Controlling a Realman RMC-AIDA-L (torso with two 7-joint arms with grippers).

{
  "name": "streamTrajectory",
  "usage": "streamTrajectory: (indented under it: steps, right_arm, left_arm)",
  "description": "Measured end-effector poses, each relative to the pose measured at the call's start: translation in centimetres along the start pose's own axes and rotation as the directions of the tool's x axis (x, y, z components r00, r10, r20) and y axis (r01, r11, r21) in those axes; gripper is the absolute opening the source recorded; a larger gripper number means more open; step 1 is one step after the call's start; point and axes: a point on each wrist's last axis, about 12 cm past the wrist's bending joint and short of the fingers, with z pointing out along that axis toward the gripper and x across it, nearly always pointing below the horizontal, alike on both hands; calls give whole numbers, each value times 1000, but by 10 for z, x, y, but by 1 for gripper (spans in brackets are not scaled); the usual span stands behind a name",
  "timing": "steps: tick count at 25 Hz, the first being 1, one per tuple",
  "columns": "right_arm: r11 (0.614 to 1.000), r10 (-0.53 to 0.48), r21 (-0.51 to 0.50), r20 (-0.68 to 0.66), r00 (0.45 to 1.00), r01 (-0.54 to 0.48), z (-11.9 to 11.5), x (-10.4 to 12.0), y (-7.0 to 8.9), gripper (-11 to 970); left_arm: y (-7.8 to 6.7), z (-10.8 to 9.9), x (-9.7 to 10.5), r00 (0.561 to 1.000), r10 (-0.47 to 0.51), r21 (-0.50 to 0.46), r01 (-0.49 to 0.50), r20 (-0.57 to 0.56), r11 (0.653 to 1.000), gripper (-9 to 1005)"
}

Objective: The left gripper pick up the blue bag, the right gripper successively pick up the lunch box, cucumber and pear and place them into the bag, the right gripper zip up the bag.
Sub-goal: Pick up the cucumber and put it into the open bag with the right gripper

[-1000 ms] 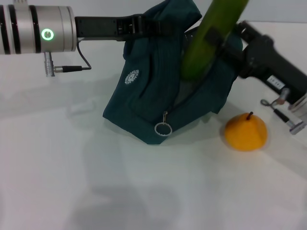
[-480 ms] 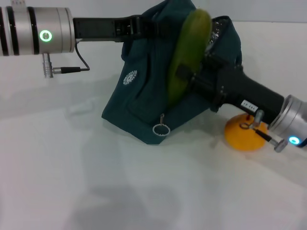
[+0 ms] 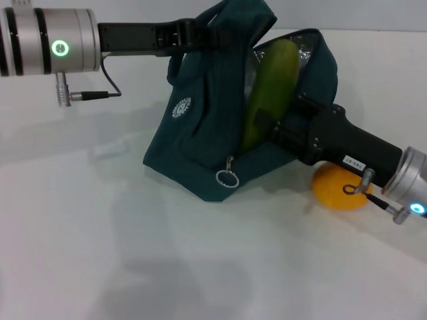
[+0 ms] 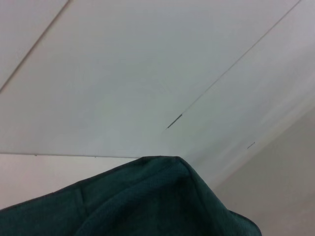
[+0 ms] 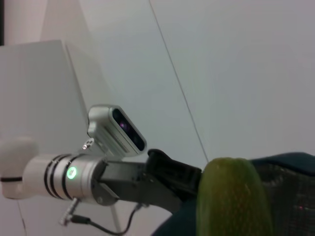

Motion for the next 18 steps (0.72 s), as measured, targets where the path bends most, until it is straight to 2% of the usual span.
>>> streamTrajectory:
  steps: [6,13,18]
  right_arm:
    - [1000,-1,12,-38,999,2,-1,2,-5,633]
    - [996,35,-77,-132,991,-45,7,-1,-6,653]
    - [993,44,-101,-114,993,-55,4,-7,-7,668]
  left_arm:
    - [0,0,0,1000,-1,0,1,0,1000,114]
    - [0,1,1,1000,-1,-1,1,-1,1000,115]
    - [1,0,1,1000,-3,-2,3,-2,1000,115]
